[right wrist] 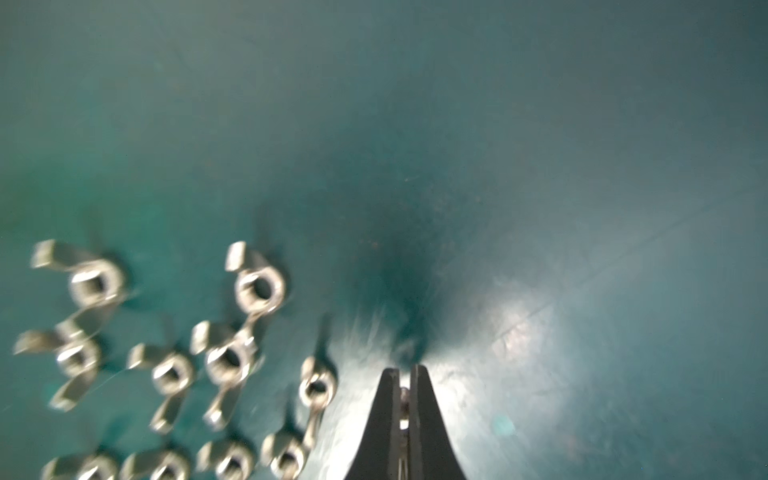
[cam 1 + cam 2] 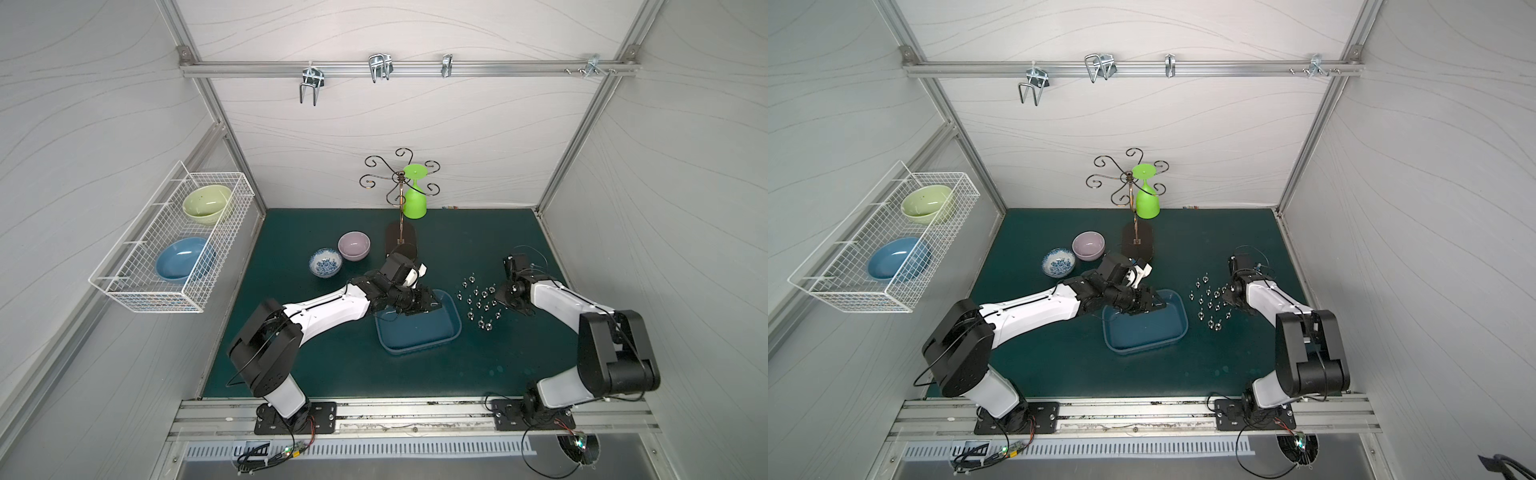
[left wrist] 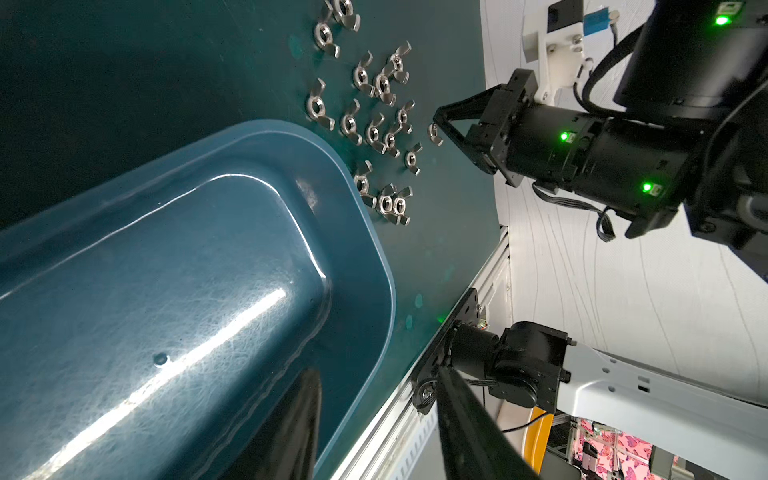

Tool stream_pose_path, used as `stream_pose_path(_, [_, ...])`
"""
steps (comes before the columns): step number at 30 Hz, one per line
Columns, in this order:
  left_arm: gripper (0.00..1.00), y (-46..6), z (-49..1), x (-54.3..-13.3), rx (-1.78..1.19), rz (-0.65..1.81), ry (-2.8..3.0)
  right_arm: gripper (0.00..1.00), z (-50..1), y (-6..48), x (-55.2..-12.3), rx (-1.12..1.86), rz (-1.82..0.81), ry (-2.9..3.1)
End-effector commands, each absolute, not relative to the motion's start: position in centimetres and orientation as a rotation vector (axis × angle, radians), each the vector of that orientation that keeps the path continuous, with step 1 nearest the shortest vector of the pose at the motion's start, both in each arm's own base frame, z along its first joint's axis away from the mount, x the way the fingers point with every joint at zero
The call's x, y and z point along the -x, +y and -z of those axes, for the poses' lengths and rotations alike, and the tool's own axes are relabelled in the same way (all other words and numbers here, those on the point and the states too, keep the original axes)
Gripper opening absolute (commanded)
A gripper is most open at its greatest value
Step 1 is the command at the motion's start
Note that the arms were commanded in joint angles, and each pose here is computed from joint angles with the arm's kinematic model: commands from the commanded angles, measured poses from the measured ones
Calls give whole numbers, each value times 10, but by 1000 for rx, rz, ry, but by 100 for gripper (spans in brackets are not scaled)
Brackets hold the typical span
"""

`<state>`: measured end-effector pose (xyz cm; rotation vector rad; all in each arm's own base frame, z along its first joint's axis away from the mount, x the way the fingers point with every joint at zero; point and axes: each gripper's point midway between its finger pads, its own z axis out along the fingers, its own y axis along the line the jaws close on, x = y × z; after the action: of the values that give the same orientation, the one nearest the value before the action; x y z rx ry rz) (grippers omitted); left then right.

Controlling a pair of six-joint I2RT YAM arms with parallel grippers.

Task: Take out the wing nut from the storage box
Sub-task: Place the wing nut at the center of the board.

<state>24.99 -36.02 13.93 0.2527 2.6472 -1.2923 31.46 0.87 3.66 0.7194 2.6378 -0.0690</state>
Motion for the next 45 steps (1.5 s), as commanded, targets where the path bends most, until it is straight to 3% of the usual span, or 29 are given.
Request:
stream_pose_path(1, [50,-367,-156,-251,-320,1337,2576,0,-32,11,-317,-750,35,2647])
stream_pose_path(9, [50,-369,-153,-251,-322,1340,2591,0,-23,12,-315,-744,20,2681])
stream_pose_path(26, [50,-368,-150,-250,-330,1325,2600,19,-30,15,-315,-712,-20,2696])
stream_pose_path(39, [51,-358,-167,-257,-346,1229,2557,35,-97,9,-322,-648,-37,2536])
stream_pose_path(45, [52,-343,-174,-262,-329,1151,2538,37,-129,15,-318,-610,-116,2462])
